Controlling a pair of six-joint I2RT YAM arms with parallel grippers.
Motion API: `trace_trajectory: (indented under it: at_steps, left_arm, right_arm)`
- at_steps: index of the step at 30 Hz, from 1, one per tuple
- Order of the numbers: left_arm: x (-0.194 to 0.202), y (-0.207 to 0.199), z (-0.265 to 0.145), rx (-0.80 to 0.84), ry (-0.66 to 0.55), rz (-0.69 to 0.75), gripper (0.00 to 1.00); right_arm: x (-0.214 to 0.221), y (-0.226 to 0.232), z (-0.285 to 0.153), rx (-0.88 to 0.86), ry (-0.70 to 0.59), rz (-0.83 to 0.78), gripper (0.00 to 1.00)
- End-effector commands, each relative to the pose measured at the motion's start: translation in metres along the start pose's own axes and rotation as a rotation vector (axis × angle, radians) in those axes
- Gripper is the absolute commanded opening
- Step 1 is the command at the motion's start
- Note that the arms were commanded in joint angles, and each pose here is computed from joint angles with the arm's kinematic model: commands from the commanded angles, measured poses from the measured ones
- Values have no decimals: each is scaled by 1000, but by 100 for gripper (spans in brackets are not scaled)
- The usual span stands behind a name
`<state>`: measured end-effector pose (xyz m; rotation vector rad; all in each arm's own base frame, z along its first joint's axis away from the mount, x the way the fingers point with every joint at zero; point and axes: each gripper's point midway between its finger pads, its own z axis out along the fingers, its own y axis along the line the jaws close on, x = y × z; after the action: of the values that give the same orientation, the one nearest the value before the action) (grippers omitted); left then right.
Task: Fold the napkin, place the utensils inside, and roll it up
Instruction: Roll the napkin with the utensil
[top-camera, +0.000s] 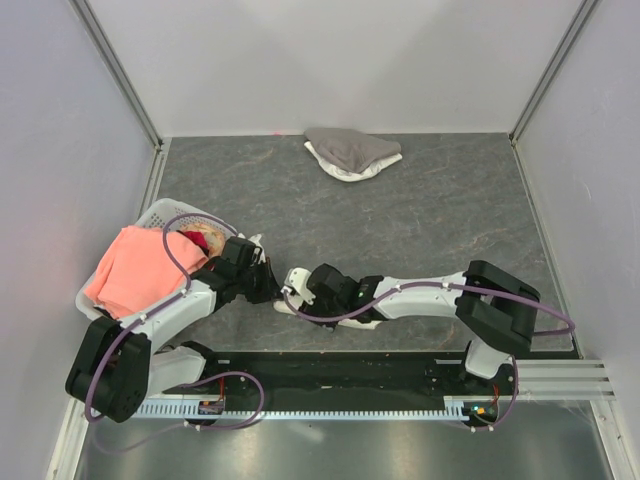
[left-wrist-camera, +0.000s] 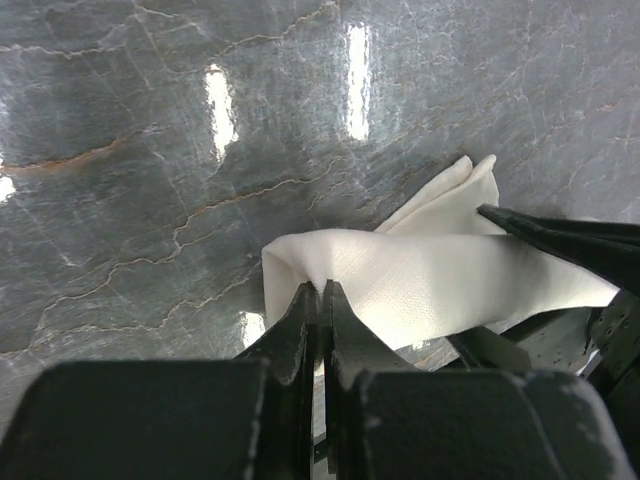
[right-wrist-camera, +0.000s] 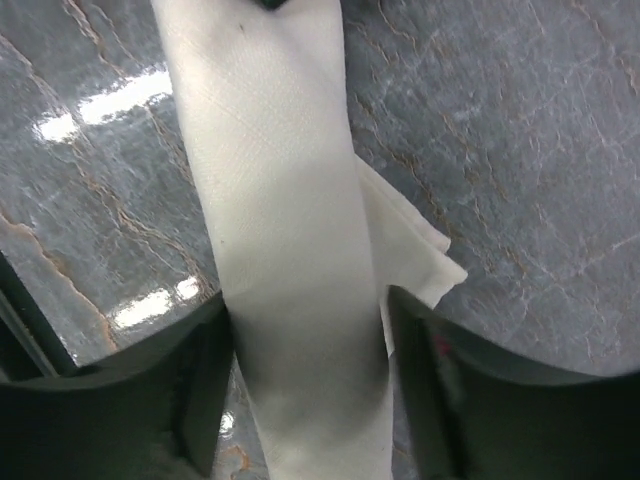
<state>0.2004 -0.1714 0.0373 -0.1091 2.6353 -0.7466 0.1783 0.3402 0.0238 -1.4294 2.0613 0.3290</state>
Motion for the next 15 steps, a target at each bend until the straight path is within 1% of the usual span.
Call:
trace_trajectory:
  at_steps: [1, 2, 3, 4, 5, 6, 7, 9, 10, 12, 14, 15]
  left_arm:
    - [-11, -17, -6, 64, -8, 54, 2]
    - [-13, -18, -7, 65, -19, 60, 6]
    - [-15, -19, -9, 65, -30, 64, 19]
    - [-16, -19, -10, 64, -36, 67, 27]
    - [-21, -19, -12, 57, -68, 74, 35]
    - [-23, -17, -14, 49, -84, 78, 50]
    - [-25, -17, -15, 44, -98, 80, 56]
    - [-31, -14, -20, 25, -145, 82, 64]
    - [-32, -13, -22, 19, -158, 81, 65]
    - [-34, -9, -25, 4, -194, 82, 66]
    - [-33, -3, -26, -12, -207, 76, 66]
    - [-34, -4, -28, -8, -222, 77, 66]
  right_arm:
    - [-7, -10, 8, -19, 14, 71, 57]
    - [-3, -11, 9, -37, 32, 89, 48]
    - [-2, -5, 9, -104, 35, 123, 45]
    - [2, -2, 8, -141, 53, 142, 43]
    - [0, 3, 8, -189, 55, 159, 40]
    - [1, 9, 6, -276, 57, 201, 39]
    - [3, 14, 3, -325, 73, 224, 38]
    - [4, 15, 3, -401, 89, 286, 36]
    - [3, 26, -3, -494, 95, 317, 36]
    - [2, 23, -3, -549, 102, 397, 35]
    - [-1, 28, -7, -646, 109, 468, 35]
    - [-2, 23, -8, -662, 105, 506, 35]
